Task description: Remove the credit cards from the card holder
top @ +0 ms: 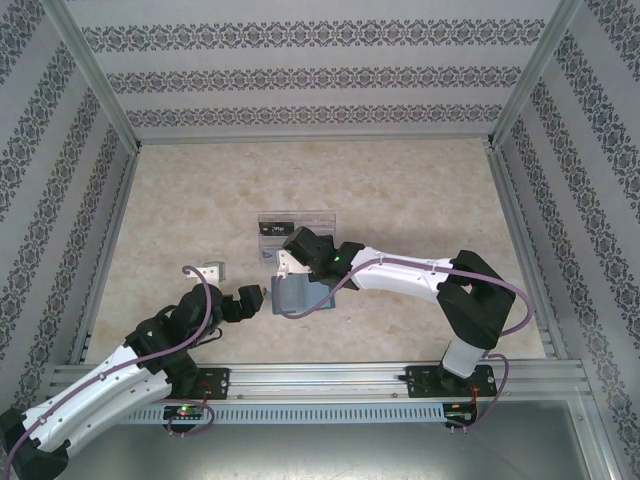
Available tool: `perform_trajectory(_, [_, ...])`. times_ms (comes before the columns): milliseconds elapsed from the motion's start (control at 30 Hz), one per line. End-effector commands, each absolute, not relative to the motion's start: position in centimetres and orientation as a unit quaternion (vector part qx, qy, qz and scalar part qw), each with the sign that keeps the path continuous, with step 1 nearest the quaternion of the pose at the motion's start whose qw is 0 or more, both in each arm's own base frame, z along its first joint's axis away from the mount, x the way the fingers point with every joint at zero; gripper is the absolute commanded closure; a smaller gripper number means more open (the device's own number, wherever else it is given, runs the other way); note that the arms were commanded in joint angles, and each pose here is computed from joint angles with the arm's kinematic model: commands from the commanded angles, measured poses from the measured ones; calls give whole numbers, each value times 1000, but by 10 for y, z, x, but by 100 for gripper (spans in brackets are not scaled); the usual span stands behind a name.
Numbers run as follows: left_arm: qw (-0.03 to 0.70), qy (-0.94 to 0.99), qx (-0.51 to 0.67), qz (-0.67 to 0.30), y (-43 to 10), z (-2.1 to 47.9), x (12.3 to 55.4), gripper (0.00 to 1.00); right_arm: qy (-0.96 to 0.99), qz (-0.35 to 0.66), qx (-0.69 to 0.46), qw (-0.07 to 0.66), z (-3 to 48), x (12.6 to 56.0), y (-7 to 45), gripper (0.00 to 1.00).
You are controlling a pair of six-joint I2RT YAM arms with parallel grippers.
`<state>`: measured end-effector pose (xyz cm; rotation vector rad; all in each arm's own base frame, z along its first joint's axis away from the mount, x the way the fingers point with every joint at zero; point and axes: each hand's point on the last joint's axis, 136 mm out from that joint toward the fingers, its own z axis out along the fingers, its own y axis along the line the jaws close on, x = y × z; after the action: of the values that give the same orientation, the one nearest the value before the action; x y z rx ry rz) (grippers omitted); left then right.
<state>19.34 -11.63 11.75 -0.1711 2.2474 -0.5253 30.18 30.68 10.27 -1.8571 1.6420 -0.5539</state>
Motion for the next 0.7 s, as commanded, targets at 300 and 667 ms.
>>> perform_trajectory(300, [400,895,-66,-187,-108,107,191,0,641,-208,-671,309,125,310,310,100])
perform_trajectory(667, [398,896,-65,-186,-107,105,190,0,662,-199,-663,288,105,317,301,100])
